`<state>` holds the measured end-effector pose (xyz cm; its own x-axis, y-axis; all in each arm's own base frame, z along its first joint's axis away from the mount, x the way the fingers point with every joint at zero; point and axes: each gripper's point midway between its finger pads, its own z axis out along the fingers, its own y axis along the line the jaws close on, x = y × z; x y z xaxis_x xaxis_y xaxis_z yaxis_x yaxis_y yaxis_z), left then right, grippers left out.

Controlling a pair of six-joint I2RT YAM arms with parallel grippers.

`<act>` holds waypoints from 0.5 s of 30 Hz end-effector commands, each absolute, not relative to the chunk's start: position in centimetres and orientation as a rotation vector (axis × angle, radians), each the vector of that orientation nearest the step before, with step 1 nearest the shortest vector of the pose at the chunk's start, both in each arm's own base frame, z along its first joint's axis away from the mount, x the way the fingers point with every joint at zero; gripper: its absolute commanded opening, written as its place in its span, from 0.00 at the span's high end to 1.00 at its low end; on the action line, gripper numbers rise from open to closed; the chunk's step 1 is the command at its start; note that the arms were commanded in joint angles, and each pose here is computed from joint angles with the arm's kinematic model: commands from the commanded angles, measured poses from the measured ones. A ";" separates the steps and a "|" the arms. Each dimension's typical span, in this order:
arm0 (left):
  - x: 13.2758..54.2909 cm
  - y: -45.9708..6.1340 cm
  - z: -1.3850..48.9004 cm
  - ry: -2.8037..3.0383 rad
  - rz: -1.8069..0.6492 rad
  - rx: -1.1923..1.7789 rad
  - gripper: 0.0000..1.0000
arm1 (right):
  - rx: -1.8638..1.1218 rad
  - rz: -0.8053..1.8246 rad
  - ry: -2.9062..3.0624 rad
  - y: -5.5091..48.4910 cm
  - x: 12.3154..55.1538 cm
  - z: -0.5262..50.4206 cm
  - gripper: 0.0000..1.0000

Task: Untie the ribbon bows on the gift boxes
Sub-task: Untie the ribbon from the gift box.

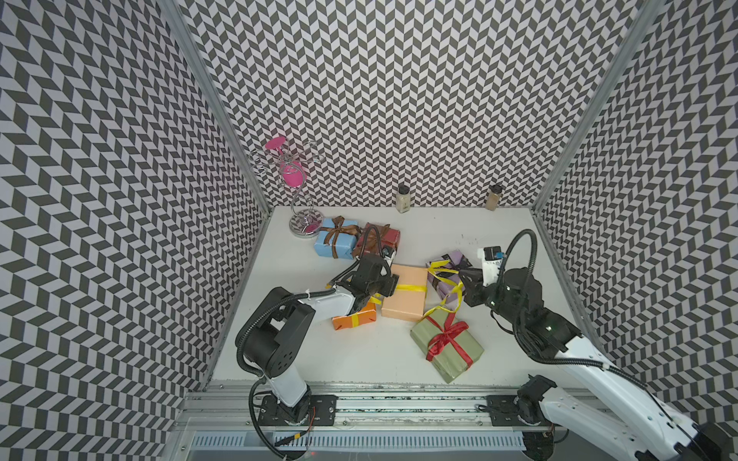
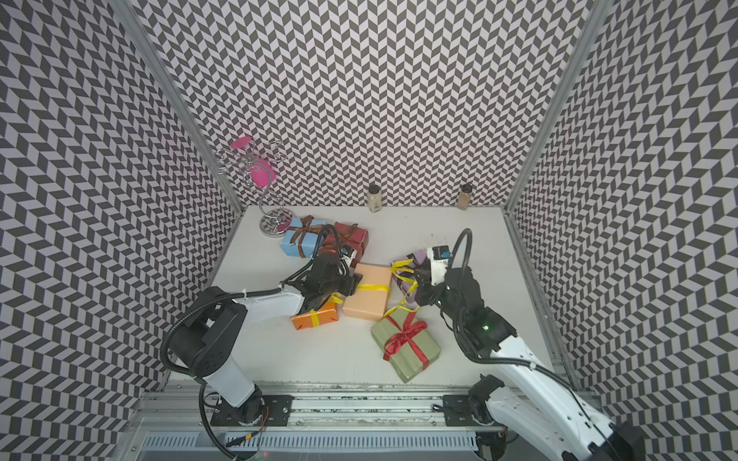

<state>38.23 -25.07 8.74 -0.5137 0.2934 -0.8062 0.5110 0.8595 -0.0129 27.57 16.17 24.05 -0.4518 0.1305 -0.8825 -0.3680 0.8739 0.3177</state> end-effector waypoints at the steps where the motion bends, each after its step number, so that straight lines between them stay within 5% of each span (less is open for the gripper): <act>1: 37.9 -24.6 8.3 2.168 -0.294 0.584 0.33 | -0.107 0.552 1.971 15.0 27.3 23.5 1.00; 8: 37.8 -24.6 9.2 2.157 -0.306 0.573 0.33 | -0.075 0.470 2.005 14.0 27.8 22.4 1.00; 15: 37.6 -24.7 10.0 2.146 -0.325 0.569 0.33 | 0.006 0.257 2.012 12.2 32.7 23.2 0.95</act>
